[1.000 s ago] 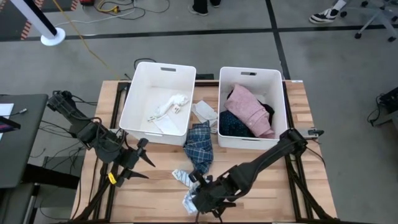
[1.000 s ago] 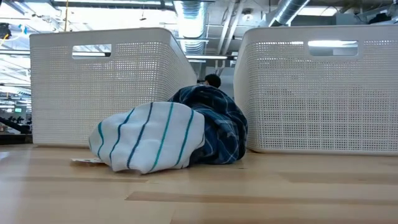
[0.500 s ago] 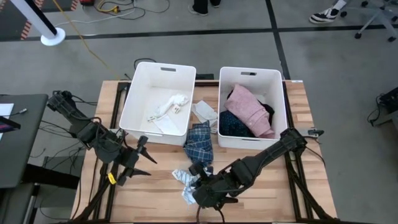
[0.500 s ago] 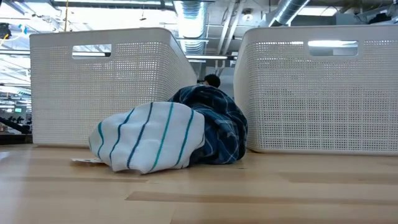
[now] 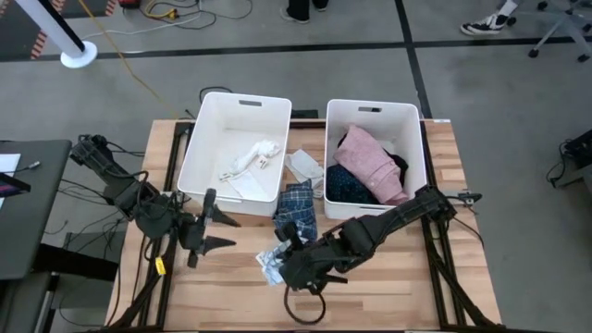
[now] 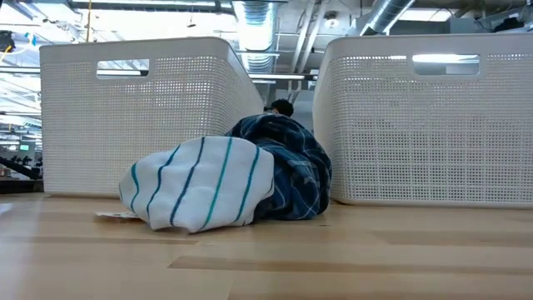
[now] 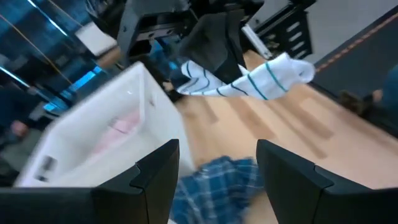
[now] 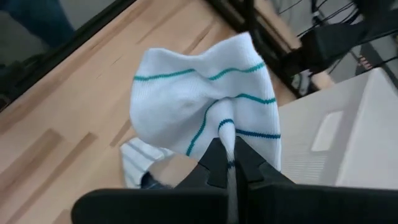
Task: Sort clothes
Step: Put the right blue striped sock into the left white laundry bin
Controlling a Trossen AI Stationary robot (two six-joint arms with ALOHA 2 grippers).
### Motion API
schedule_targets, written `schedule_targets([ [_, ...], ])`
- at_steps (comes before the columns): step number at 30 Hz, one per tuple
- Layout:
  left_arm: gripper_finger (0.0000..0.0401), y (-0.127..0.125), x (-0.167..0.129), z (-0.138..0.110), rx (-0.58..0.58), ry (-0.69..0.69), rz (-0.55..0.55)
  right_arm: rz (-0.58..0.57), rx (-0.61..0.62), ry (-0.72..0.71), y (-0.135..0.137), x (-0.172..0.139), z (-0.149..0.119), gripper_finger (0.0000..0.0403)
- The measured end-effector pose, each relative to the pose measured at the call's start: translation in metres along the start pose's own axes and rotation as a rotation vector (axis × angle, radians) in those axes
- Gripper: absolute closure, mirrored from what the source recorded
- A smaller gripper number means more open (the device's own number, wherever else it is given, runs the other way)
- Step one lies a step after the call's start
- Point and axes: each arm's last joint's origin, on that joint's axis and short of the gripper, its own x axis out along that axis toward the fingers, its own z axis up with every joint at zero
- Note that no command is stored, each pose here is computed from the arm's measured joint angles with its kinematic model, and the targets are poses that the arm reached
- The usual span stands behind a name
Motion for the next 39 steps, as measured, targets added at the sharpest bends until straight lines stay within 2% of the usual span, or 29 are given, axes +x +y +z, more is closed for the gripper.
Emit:
schedule_targets([
  [10, 0.0193, 0.003, 0.003, 0.004, 0.223, 0.005, 0.103, -0.097, 0.134, -0.049, -0.056, -0.014, -0.013, 0.0393],
  [18, 0.0193, -0.009, 0.024, 0.001, 0.423, 0.14, 0.183, -0.085, 0.247, -0.109, -0.093, -0.015, -0.028, 0.0391],
  [24, 0.0193, -0.019, 0.045, 0.003, 0.545, 0.27, 0.336, -0.054, 0.279, -0.13, -0.101, -0.012, -0.032, 0.0391],
  [27, 0.0193, -0.021, 0.049, 0.004, 0.562, 0.293, 0.379, -0.057, 0.283, -0.126, -0.103, -0.011, -0.033, 0.0391],
  [31, 0.0193, -0.019, 0.048, 0.008, 0.525, 0.264, 0.396, -0.058, 0.289, -0.123, -0.104, -0.011, -0.034, 0.039],
  [39, 0.0193, -0.022, 0.049, 0.016, 0.452, 0.121, 0.318, -0.058, 0.313, -0.115, -0.106, -0.01, -0.036, 0.039],
])
